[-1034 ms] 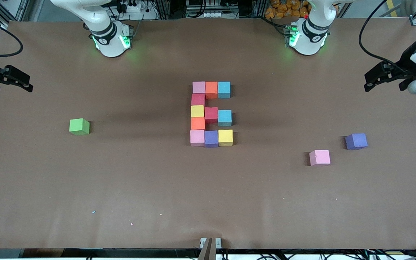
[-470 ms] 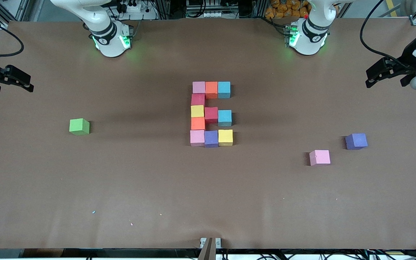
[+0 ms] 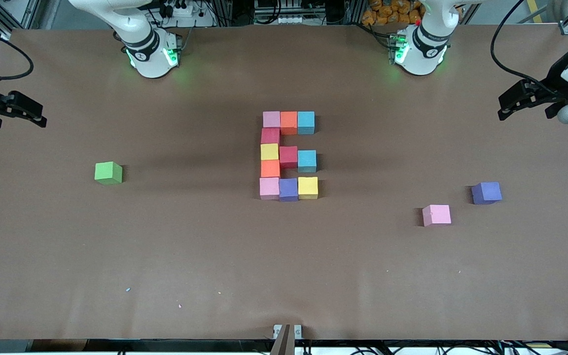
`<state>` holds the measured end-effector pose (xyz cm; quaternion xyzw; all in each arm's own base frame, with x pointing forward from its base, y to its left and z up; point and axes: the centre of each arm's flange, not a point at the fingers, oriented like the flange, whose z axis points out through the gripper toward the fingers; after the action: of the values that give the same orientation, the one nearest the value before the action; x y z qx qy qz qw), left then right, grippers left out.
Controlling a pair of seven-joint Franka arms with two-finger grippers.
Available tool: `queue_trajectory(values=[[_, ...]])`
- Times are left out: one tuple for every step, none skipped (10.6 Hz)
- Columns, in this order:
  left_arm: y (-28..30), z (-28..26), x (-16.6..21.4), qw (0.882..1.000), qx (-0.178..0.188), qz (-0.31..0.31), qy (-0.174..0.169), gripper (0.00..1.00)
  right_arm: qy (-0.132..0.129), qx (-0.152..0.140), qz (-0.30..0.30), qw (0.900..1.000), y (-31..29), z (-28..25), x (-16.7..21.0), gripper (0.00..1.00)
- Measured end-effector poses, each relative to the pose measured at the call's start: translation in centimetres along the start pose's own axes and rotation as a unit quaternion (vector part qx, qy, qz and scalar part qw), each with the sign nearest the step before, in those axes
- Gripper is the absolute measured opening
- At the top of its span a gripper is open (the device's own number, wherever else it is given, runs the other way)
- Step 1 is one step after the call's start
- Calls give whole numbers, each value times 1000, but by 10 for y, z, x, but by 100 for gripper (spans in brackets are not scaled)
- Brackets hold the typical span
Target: Arrange 11 blocks into digit 3
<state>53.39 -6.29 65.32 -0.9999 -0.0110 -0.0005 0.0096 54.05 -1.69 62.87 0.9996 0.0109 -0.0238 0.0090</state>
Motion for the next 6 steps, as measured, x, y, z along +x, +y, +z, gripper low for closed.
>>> queue_trajectory(values=[[0, 1, 0, 1000, 0, 0, -1, 100, -1, 0, 0, 1000, 0, 1, 1, 100], [0, 2, 1, 1000, 0, 0, -2, 100, 0, 0, 0, 1000, 0, 1, 2, 100], [0, 3, 2, 1000, 0, 0, -3, 100, 1, -1, 0, 1000, 0, 0, 2, 100], [0, 4, 2, 1000, 0, 0, -4, 100, 3, -1, 0, 1000, 0, -2, 3, 100], [0, 5, 3, 1000, 0, 0, -5, 100, 5, -1, 0, 1000, 0, -3, 3, 100], [0, 8, 4, 1000, 0, 1, -7, 100, 5, -1, 0, 1000, 0, -4, 3, 100]])
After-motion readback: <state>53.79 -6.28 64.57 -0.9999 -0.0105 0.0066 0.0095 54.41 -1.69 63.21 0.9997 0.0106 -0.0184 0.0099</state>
